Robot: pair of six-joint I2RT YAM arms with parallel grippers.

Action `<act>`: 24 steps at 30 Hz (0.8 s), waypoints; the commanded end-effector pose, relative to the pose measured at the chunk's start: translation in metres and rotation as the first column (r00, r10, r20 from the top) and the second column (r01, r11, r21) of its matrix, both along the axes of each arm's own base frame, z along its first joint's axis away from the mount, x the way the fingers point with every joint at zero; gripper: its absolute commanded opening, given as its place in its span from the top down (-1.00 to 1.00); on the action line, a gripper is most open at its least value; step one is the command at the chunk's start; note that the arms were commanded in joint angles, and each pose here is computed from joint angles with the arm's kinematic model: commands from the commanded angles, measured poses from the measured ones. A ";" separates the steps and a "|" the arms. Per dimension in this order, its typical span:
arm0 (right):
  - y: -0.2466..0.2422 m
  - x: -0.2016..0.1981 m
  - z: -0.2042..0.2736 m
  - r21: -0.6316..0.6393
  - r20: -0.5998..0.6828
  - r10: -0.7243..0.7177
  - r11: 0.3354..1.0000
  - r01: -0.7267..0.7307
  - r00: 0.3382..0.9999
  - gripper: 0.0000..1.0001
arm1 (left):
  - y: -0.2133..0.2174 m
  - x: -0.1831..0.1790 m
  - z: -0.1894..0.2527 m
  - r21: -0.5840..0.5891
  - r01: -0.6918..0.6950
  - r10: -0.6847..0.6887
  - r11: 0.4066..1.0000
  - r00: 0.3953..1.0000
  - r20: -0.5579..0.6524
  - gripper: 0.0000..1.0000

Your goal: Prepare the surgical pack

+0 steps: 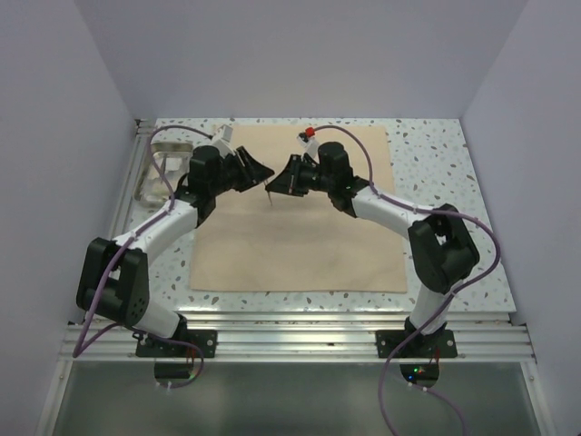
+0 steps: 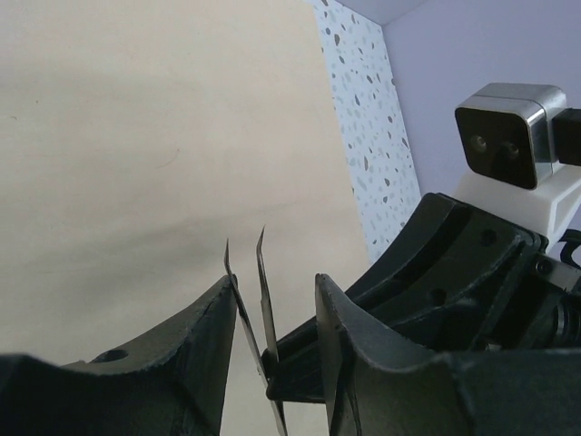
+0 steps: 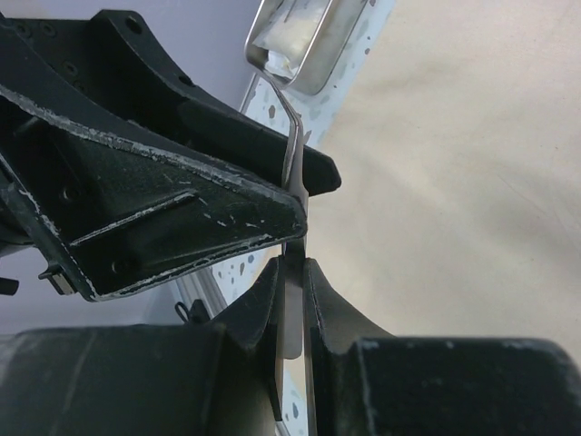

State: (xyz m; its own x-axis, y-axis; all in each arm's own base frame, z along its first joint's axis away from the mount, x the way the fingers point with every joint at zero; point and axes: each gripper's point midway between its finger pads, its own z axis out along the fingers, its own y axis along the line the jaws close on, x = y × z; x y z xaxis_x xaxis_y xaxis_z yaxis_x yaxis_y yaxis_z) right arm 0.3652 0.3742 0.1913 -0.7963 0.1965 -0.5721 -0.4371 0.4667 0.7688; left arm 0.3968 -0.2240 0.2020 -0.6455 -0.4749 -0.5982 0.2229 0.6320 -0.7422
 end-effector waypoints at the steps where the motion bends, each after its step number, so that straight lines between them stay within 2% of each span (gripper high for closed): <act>1: -0.002 -0.002 0.028 -0.002 0.091 -0.007 1.000 0.007 0.996 1.00 | -0.002 0.011 0.016 0.046 -0.020 0.018 0.999 0.999 0.052 0.13; 4: -0.002 -0.002 0.028 -0.008 0.097 -0.006 1.000 0.007 0.995 1.00 | -0.004 0.013 0.015 0.066 -0.031 0.027 0.997 0.998 0.056 0.29; 5: -0.003 -0.003 0.027 -0.014 0.100 -0.005 1.000 0.006 0.995 1.00 | -0.007 0.012 0.016 0.071 -0.029 0.025 0.997 0.998 0.063 0.49; 8: -0.004 -0.003 0.026 -0.028 0.106 -0.009 1.000 0.012 0.994 1.00 | -0.009 0.012 0.018 0.091 -0.038 0.031 0.995 0.996 0.079 0.83; 10: -0.006 -0.003 0.025 -0.033 0.110 -0.014 0.999 0.018 0.994 0.99 | -0.007 0.013 0.017 0.108 -0.050 0.042 0.993 0.996 0.079 0.86; 13: -0.007 -0.003 0.025 -0.034 0.117 -0.017 0.999 0.021 0.993 0.75 | -0.006 0.013 0.016 0.132 -0.053 0.043 0.990 0.996 0.079 1.00; 14: -0.007 -0.003 0.026 -0.033 0.118 -0.017 0.999 0.021 0.993 0.55 | -0.005 0.015 0.019 0.142 -0.056 0.043 0.988 0.995 0.090 1.00; 15: -0.008 -0.004 0.024 -0.037 0.116 -0.021 0.999 0.026 0.993 0.45 | -0.003 0.015 0.016 0.160 -0.061 0.049 0.985 0.996 0.081 1.00; 19: -0.015 -0.004 0.023 -0.050 0.130 -0.045 0.997 0.052 0.991 0.20 | 0.010 0.020 0.011 0.256 -0.094 0.078 0.962 0.994 0.071 1.00; 20: -0.019 -0.002 0.028 -0.051 0.145 -0.067 0.996 0.075 0.987 0.12 | 0.014 0.026 0.020 0.293 -0.107 0.080 0.950 0.992 0.102 1.00; 21: -0.022 -0.003 0.025 -0.060 0.145 -0.077 0.994 0.086 0.986 0.02 | 0.026 0.027 0.013 0.352 -0.137 0.115 0.926 0.990 0.082 1.00; 23: -0.030 0.000 0.025 -0.078 0.163 -0.108 0.989 0.122 0.981 -0.04 | 0.038 0.038 0.021 0.428 -0.159 0.125 0.890 0.986 0.107 1.00; 24: -0.035 -0.001 0.029 -0.080 0.175 -0.120 0.988 0.136 0.977 -0.06 | 0.056 0.041 0.014 0.497 -0.195 0.175 0.846 0.981 0.088 1.00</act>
State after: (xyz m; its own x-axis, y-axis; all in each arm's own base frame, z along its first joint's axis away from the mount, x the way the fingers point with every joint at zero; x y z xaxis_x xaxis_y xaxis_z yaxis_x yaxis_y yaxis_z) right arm 0.3592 0.3551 0.1906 -0.7405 0.1871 -0.6454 -0.4599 0.5591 0.6898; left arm 0.4232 -0.2066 0.2115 -0.5771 -0.3286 -0.7477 0.1650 0.8497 -0.5007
